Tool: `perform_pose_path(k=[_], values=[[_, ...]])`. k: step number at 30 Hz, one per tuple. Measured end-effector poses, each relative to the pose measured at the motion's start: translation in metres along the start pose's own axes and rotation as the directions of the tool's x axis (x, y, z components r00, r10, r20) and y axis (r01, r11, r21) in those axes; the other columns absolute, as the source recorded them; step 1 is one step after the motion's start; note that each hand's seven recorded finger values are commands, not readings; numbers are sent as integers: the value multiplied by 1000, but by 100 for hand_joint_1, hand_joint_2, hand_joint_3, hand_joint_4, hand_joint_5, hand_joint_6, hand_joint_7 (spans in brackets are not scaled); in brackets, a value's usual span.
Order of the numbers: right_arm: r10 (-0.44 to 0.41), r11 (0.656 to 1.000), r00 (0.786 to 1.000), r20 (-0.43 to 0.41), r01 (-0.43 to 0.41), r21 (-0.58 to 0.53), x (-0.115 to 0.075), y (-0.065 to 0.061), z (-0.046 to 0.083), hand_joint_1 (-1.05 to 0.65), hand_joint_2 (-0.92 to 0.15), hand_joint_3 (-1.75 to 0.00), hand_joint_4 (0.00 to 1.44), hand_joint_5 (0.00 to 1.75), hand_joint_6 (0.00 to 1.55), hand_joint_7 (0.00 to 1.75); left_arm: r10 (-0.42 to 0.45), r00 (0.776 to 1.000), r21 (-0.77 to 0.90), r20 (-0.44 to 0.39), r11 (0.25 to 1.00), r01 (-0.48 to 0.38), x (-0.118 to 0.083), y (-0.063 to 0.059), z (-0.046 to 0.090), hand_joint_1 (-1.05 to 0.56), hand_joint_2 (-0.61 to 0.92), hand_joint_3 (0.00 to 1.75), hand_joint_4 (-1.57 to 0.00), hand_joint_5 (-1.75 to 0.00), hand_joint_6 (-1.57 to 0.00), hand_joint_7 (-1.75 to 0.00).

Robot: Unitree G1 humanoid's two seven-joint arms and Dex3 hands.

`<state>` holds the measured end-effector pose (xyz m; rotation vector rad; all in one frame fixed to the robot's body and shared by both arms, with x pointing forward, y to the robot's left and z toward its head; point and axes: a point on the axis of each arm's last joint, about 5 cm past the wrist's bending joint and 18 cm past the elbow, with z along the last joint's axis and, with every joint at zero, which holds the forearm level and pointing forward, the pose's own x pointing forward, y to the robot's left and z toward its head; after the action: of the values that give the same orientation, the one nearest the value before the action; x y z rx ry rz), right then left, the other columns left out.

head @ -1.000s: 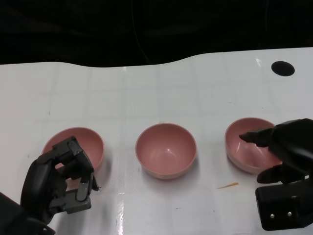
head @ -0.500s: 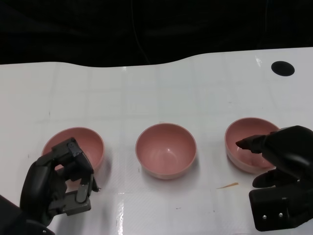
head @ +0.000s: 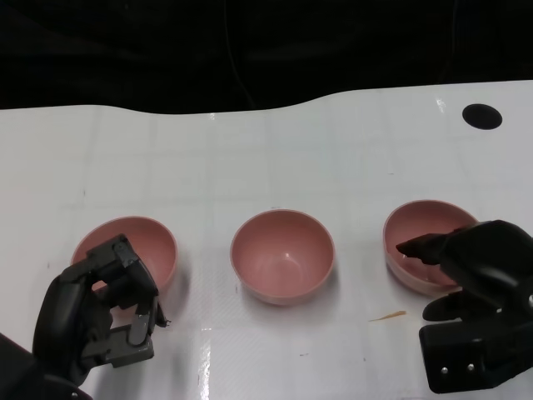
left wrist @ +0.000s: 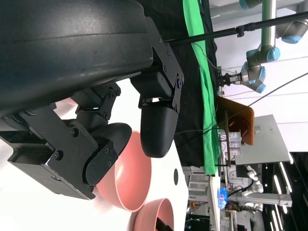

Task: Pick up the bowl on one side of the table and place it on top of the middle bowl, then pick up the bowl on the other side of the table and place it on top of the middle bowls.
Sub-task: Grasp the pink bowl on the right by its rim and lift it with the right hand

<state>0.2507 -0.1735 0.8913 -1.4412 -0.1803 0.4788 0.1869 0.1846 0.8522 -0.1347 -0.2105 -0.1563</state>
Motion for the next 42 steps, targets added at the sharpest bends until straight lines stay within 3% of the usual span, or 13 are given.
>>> perform_pose_path(k=[15,27,28,30,32,34,39,40,41,42], values=[[-68,997,997,27,67,46,7,23,-5,-64,-92,-12,76,6,64,3,2,1000,-1,-3,1000,-2,-1,0,0,1,50,137,-80,-175,-74,-163],[-118,990,992,49,113,80,9,27,-7,-42,-92,-10,98,15,80,7,3,1000,-4,-9,1000,-3,-1,0,-1,1,50,136,-80,-175,-74,-163],[-128,988,990,56,123,91,9,28,-7,-40,-92,-10,100,19,83,6,3,1000,-4,-9,1000,-3,-1,0,-1,1,50,136,-80,-175,-74,-163],[-158,981,985,68,150,120,8,30,-7,-33,-92,-14,85,66,93,3,3,1000,-4,-9,1000,-3,-1,0,-1,1,50,136,-80,-175,-74,-163],[-185,974,979,82,171,148,8,31,-7,-28,-92,-18,79,83,98,2,3,1000,-4,-9,1000,-3,-1,0,-1,2,50,136,-80,-175,-74,-163],[-196,970,976,91,180,162,8,32,-7,-21,-92,-21,81,90,105,5,3,1000,-4,-9,1000,-3,-1,0,-1,2,50,136,-80,-175,-74,-163],[-229,956,967,114,202,211,6,36,-6,-10,-92,-43,75,143,120,18,3,1000,-4,-9,1000,-3,-1,0,-1,1,50,137,-80,-175,-74,-163],[-232,955,966,116,204,216,6,37,-6,-9,-92,-45,74,152,118,31,3,1000,-4,-9,1000,-3,-1,0,-1,1,50,137,-80,-175,-74,-163],[-239,953,964,119,209,221,6,37,-6,-8,-92,-46,72,162,104,66,3,1000,-4,-9,1000,-3,-1,0,-1,1,50,137,-80,-175,-74,-163],[-245,950,962,123,213,226,6,37,-6,-7,-92,-47,72,165,97,82,3,1000,-4,-9,1000,-3,-1,0,-1,1,51,136,-80,-175,-74,-163]])
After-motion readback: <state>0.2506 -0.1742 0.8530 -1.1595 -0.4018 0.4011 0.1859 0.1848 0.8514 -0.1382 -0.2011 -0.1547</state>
